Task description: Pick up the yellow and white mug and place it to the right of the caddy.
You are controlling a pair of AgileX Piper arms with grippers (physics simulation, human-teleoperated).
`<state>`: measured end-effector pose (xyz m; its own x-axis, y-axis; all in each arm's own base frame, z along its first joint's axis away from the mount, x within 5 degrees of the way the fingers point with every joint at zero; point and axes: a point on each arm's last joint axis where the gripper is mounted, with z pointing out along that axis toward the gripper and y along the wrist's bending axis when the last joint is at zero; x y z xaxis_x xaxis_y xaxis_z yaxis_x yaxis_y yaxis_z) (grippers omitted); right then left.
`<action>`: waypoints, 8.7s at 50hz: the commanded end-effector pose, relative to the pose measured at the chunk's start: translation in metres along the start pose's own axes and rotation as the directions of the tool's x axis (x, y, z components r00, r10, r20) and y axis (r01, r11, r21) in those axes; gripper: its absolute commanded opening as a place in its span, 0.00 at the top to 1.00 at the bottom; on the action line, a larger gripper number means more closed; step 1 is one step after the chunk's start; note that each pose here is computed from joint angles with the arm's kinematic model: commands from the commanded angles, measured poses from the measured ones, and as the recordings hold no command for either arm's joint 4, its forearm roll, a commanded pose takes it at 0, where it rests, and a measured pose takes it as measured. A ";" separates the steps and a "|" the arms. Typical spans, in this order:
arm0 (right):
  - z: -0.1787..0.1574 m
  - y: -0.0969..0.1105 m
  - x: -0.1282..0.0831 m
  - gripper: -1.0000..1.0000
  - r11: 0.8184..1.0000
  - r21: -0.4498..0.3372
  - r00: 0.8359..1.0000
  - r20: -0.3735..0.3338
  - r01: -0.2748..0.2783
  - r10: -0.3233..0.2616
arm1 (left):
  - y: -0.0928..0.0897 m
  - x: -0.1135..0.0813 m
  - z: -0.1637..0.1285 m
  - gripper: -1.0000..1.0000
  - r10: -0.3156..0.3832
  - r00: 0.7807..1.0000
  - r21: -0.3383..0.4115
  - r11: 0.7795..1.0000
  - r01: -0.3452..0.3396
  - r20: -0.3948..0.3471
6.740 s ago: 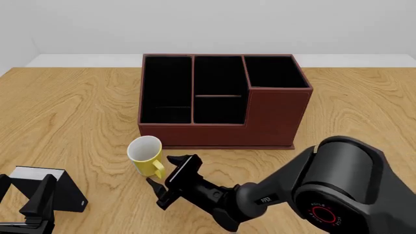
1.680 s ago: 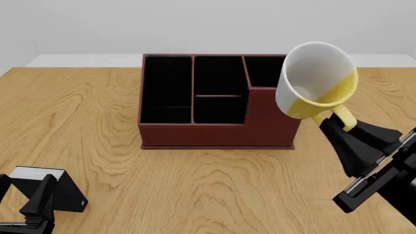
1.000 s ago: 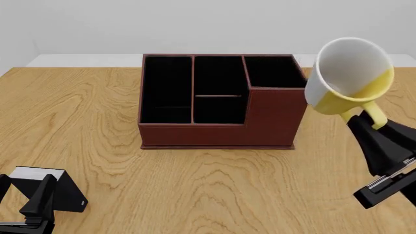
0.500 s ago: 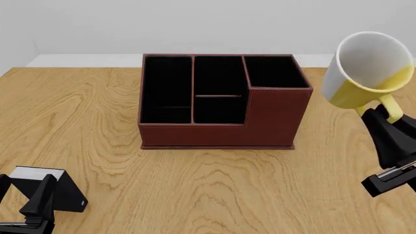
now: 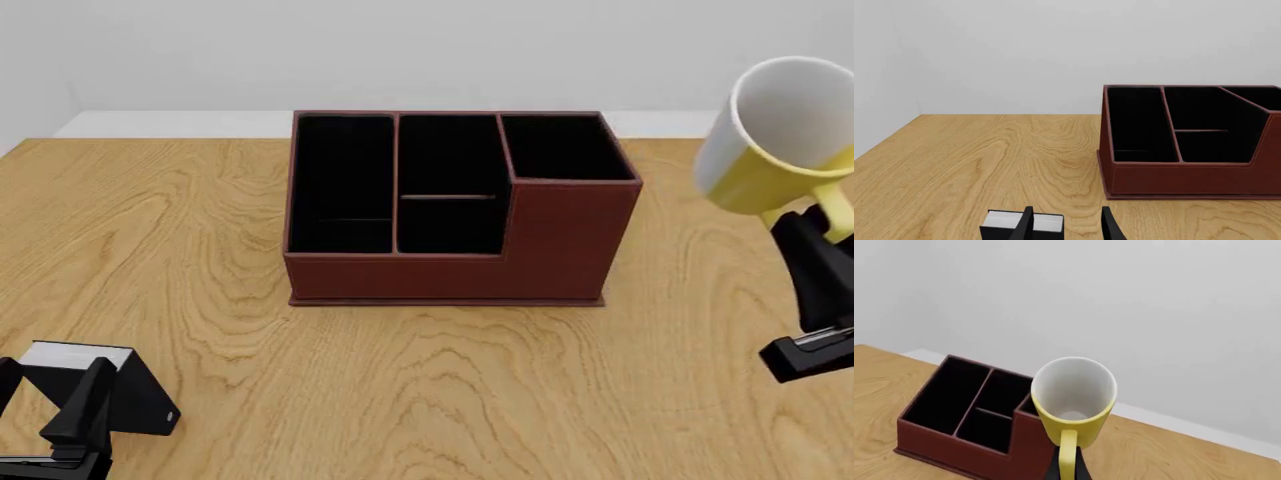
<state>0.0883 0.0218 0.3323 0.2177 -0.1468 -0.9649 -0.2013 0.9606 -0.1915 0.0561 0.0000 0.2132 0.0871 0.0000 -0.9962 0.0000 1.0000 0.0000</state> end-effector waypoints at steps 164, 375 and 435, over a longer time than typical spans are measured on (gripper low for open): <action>0.068 -0.023 0.100 1.00 0.979 0.203 0.976 -0.208 -0.015 0.058 | 0.000 0.000 0.000 0.00 0.000 1.000 0.000 1.000 0.000 0.000; 0.131 -0.047 0.261 1.00 0.944 0.321 0.898 -0.387 -0.079 0.207 | 0.000 0.000 0.000 0.00 0.000 1.000 0.000 1.000 0.000 0.000; 0.132 -0.051 0.287 1.00 0.939 0.336 0.876 -0.430 -0.071 0.220 | 0.000 0.000 0.000 0.00 0.000 1.000 0.000 1.000 0.000 0.000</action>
<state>0.2858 -0.0359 0.0904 -0.2640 -0.0268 -0.9641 0.1088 0.9924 -0.0573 0.0561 0.0000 0.2132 0.0871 0.0000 -0.9962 0.0000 1.0000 0.0000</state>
